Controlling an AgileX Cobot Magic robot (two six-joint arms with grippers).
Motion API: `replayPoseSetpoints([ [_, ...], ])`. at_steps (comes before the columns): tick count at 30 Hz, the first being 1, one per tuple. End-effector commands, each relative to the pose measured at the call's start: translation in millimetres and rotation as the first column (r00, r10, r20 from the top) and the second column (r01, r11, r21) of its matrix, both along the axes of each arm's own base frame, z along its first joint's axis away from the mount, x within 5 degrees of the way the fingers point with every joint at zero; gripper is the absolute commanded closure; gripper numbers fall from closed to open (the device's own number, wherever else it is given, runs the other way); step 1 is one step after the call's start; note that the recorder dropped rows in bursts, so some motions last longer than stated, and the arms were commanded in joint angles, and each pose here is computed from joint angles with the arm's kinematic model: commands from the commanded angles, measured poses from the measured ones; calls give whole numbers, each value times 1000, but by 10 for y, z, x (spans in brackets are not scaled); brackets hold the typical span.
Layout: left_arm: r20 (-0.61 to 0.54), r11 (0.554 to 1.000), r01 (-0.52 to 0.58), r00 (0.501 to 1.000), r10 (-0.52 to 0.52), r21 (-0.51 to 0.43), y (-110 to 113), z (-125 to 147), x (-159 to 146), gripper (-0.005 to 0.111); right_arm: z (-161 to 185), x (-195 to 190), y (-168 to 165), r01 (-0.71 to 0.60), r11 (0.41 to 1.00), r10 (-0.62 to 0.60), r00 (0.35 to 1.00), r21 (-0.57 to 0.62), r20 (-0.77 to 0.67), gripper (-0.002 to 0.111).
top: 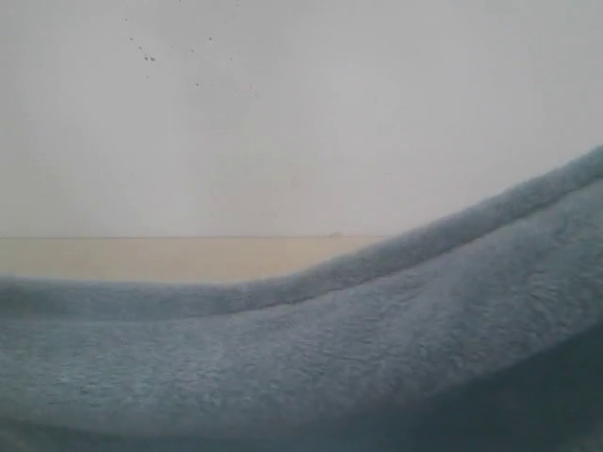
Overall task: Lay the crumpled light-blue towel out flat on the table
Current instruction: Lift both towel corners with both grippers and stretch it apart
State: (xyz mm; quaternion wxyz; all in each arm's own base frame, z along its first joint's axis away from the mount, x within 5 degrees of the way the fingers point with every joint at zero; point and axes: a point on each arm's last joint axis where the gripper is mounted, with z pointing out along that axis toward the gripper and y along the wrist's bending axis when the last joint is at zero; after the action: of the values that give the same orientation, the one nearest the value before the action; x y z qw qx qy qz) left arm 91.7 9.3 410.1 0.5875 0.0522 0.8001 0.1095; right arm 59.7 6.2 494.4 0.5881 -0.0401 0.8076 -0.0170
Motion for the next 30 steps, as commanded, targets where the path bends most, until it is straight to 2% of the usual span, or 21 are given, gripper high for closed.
replayPoseSetpoints([
  [1, -175, 995, 95, 980, -99, -29, -252, -657, 609, 103, -520, 697, -265, 170, 975, -200, 952, -141, -231, 108],
  [3, -255, 992, 122, 959, -125, -26, -349, -902, 888, 103, -822, 1051, -276, 166, 959, -228, 934, -231, -274, 108],
  [5, -295, 987, 159, 942, -161, -30, -450, -1092, 1158, 103, -1085, 1404, -271, 163, 948, -238, 933, -275, -269, 108],
  [7, -301, 977, 193, 930, -211, -88, -570, -1287, 1410, 103, -1349, 1683, -263, 152, 947, -239, 922, -283, -304, 108],
  [11, -296, 963, 250, 916, -270, -104, -691, -1543, 1684, 103, -1687, 2010, -258, 109, 937, -229, 910, -333, -346, 108],
  [16, -278, 930, 362, 888, -366, -68, -825, -1843, 1938, 103, -2000, 2394, -224, 53, 928, -183, 927, -368, -328, 108],
  [19, -317, 918, 396, 867, -385, -32, -866, -2000, 2091, 103, -2154, 2577, -183, -2, 921, -128, 944, -390, -305, 108],
  [23, -339, 928, 371, 872, -354, -16, -796, -2097, 2352, 103, -2363, 2773, -167, -33, 914, -101, 947, -405, -305, 108],
  [27, -314, 961, 263, 908, -277, -88, -654, -2101, 2589, 103, -2515, 2978, -159, 13, 939, -122, 947, -344, -298, 108],
  [30, -285, 964, 247, 921, -265, -96, -605, -2084, 2697, 103, -2572, 3130, -148, 12, 941, -114, 952, -339, -284, 108],
])
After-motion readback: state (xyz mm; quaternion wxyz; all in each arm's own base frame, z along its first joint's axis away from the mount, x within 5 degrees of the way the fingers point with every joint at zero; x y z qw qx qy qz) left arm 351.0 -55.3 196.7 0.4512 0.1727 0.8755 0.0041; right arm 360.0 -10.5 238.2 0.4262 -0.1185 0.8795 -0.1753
